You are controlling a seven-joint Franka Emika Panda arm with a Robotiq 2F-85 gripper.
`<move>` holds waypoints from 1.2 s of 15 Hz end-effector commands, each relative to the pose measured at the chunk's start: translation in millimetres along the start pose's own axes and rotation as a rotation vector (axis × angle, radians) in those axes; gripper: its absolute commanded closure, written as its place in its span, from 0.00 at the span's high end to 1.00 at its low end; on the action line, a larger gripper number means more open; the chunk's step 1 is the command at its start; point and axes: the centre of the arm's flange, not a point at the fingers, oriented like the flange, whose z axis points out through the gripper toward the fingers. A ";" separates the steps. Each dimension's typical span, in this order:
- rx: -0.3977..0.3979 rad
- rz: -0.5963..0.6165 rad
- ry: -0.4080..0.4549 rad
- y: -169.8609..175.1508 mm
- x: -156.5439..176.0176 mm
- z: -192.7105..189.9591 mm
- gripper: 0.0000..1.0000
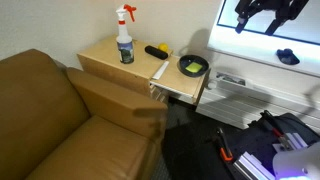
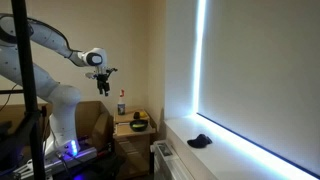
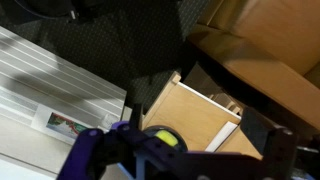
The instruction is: Move the yellow sponge from the black bowl and place it on the open drawer
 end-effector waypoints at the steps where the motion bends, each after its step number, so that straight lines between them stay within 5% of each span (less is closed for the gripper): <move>1: -0.004 0.001 -0.012 0.9 -1.6 4.4 1.00; 9: -0.017 -0.022 -0.025 2.0 1.1 6.2 1.00; 11: -0.052 0.126 -0.103 20.9 32.8 64.7 1.00; 18: -0.003 0.519 -0.137 38.0 68.3 175.0 1.00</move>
